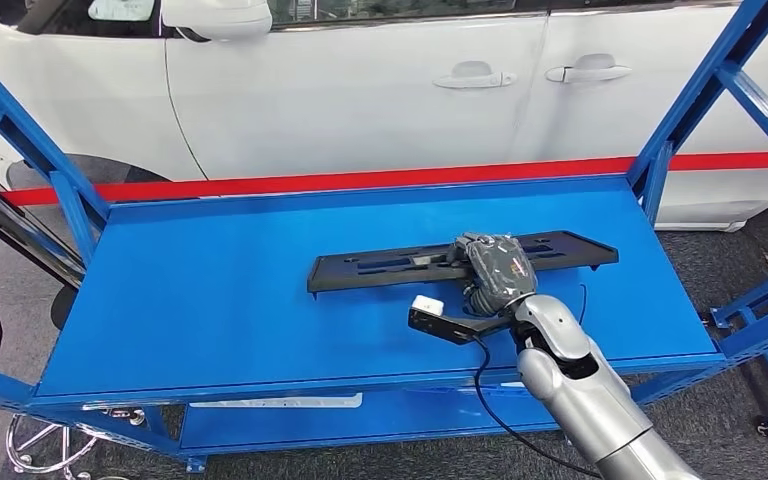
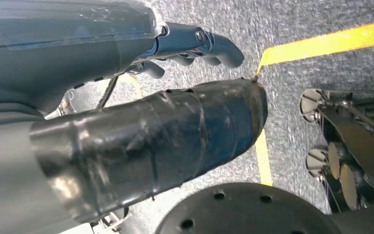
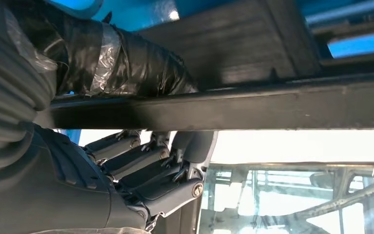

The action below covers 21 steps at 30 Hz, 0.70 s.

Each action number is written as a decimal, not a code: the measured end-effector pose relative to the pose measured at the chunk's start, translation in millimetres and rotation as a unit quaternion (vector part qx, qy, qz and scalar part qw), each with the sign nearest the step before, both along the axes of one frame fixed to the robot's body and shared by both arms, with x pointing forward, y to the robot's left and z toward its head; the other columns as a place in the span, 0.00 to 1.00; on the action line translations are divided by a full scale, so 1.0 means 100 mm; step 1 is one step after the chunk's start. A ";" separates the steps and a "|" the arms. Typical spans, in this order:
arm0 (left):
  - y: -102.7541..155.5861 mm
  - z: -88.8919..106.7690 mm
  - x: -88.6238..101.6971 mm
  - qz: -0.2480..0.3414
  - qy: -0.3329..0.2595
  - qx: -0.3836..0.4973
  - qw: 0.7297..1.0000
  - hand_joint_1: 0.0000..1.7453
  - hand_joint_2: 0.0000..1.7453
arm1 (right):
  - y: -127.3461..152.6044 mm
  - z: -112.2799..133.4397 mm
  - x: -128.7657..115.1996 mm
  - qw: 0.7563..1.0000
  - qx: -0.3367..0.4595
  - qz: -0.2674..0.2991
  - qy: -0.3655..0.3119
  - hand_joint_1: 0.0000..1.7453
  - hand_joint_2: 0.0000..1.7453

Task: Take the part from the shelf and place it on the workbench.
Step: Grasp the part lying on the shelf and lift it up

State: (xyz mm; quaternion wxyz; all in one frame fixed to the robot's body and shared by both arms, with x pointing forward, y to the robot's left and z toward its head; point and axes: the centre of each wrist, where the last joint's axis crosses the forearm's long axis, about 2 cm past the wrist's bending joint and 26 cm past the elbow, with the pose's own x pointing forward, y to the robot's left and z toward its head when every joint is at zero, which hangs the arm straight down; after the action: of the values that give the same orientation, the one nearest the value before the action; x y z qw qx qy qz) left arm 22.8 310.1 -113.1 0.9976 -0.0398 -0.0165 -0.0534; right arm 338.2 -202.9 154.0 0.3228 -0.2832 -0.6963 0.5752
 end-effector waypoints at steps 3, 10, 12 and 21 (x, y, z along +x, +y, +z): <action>0.00 0.00 0.00 0.000 0.000 0.000 1.000 0.00 0.25 | -0.02 0.02 0.00 1.000 0.000 0.000 -0.004 1.00 1.00; 0.00 0.00 0.00 0.000 0.000 0.000 1.000 0.00 1.00 | -0.05 0.04 0.02 1.000 -0.001 -0.002 -0.008 1.00 1.00; 0.00 0.00 0.00 0.000 -0.001 0.000 1.000 0.00 0.50 | -0.06 0.05 0.02 1.000 -0.002 -0.001 -0.009 1.00 1.00; 0.01 0.00 0.01 0.007 -0.006 -0.003 1.000 0.00 1.00 | -0.10 0.04 0.03 1.000 -0.005 -0.002 -0.009 1.00 1.00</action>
State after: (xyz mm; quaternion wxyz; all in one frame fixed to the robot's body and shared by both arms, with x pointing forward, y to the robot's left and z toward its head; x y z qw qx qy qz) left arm 24.2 310.6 -113.0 0.9977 -0.0424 -0.0232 -0.0465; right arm 340.9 -212.5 158.5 0.3159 -0.2920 -0.6955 0.5755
